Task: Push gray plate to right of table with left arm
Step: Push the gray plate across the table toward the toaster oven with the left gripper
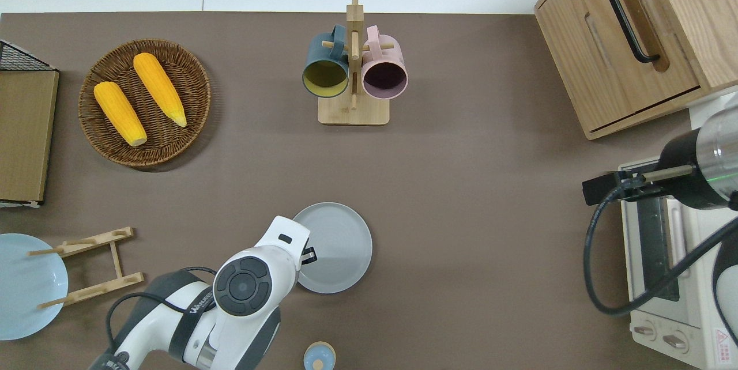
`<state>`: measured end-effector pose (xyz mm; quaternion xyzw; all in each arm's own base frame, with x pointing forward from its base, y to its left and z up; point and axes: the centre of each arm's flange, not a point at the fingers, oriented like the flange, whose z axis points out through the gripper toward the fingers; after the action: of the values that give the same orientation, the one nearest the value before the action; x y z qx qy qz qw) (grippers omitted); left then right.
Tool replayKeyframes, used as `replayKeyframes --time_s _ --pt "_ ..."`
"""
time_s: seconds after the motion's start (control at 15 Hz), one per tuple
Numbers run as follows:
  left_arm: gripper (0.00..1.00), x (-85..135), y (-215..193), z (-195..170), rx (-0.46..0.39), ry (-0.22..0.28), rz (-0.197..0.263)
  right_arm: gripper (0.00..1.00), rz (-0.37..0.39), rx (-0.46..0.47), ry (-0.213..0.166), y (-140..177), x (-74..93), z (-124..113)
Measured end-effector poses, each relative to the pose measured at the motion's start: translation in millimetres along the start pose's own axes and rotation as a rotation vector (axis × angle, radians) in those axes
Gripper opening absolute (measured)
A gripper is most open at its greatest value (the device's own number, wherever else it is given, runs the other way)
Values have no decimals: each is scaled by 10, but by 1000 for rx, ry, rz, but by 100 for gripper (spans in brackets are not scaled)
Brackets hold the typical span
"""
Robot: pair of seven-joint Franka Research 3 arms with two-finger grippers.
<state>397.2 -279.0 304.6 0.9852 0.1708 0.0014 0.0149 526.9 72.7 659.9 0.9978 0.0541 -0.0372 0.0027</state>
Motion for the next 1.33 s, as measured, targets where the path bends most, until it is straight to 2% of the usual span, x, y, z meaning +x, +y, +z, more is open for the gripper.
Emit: replayKeyframes --time_s 0.67,1.33 --pt "4 -462 830 0 -57 -49 -71 99 0 0 0 0 0 0" --pt "4 -802 1671 39 -53 -59 -140 99 0 0 0 0 0 0"
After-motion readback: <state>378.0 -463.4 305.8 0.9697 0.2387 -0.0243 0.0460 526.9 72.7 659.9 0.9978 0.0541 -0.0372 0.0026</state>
